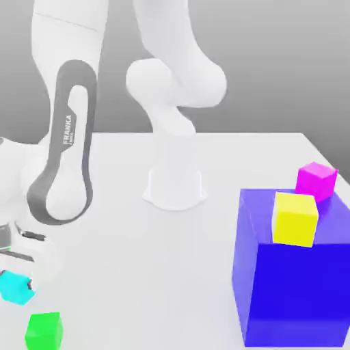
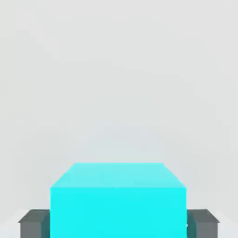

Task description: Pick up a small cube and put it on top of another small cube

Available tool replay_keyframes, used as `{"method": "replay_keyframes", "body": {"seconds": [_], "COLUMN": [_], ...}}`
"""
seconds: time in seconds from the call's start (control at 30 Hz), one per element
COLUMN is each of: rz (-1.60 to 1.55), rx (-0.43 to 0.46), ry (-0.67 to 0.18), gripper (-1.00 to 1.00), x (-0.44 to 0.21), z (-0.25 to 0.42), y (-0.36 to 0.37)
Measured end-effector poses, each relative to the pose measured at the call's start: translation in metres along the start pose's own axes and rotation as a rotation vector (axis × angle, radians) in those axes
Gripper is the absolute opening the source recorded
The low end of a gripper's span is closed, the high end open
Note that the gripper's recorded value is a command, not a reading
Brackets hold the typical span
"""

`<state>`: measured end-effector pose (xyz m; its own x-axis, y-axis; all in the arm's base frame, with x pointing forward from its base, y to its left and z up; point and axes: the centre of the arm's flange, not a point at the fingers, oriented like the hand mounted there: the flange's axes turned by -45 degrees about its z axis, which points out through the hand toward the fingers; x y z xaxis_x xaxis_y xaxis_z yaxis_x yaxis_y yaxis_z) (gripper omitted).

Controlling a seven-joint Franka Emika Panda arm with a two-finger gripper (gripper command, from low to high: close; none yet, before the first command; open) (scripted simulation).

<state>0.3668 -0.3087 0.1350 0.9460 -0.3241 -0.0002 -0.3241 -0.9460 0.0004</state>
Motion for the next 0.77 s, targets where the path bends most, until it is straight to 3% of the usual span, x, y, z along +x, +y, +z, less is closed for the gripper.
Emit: {"method": "replay_keyframes", "body": {"seconds": [0.1,0.27,0.5,0.63,0.67,0.77], "rz": [0.0,0.0,0.002,0.001,0.002,0.002], "rx": [0.0,0.001,0.004,0.001,0.001,0.001], "ry": [0.0,0.0,0.0,0.001,0.0,0.0], "gripper": [-1.0,-1.0,-1.0,-1.0,1.0,1.0], "x": [0.0,0.002,0.07,0.079,0.078,0.078], "z": [0.0,-0.055,-0.103,-0.064,-0.052,-0.052], "y": [0.0,-0.002,-0.103,-0.119,-0.12,-0.12]}}
